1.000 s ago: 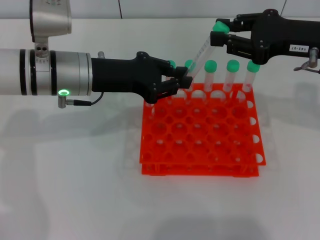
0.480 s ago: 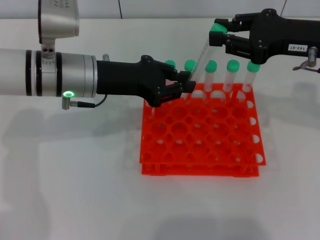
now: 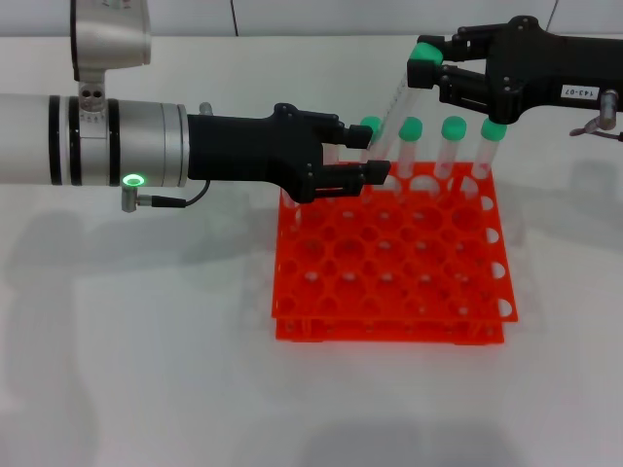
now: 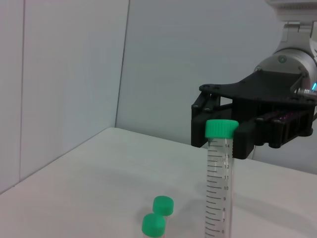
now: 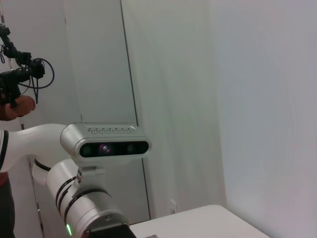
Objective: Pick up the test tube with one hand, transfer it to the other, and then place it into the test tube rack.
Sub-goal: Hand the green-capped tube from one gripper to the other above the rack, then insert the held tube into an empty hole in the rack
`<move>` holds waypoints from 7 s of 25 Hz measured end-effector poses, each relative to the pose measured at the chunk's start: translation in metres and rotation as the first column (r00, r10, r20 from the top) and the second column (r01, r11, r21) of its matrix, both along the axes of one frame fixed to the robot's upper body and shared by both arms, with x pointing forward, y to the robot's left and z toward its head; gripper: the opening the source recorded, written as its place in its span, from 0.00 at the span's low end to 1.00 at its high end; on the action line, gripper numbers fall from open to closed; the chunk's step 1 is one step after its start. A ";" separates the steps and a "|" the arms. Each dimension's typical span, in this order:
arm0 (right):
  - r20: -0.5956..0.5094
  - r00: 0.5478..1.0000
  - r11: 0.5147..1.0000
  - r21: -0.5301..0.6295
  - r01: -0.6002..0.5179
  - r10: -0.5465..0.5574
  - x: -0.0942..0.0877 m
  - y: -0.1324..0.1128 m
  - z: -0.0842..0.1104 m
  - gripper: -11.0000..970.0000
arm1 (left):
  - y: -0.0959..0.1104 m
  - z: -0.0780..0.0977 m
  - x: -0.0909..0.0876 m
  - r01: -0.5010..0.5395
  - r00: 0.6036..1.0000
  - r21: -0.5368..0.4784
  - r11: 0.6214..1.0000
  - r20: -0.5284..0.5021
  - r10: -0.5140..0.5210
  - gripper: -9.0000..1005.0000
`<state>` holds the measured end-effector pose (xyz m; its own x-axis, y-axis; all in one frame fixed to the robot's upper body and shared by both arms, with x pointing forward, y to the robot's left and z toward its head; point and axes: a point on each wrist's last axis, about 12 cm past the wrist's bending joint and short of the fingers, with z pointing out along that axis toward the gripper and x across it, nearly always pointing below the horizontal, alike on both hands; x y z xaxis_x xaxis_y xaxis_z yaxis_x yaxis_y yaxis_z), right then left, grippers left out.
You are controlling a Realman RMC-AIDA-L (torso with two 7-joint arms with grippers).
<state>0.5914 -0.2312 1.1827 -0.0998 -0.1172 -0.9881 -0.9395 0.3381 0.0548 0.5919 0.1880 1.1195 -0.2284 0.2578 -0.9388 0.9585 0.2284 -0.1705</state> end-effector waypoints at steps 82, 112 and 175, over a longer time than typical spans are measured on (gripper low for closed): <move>-0.053 0.998 1.000 -0.001 -0.013 0.012 -0.001 0.032 -0.013 0.29 | 0.111 0.013 -0.075 -0.082 0.966 0.364 0.928 -0.200 0.163 0.89; -0.084 0.996 0.993 -0.121 -0.013 0.002 0.014 0.052 -0.001 0.29 | 0.111 0.015 -0.073 -0.062 0.982 0.375 0.925 -0.141 0.122 0.89; -0.110 0.992 0.983 -0.181 0.035 -0.055 0.020 0.064 -0.029 0.29 | 0.103 0.012 -0.067 -0.052 0.983 0.356 0.933 -0.144 0.110 0.88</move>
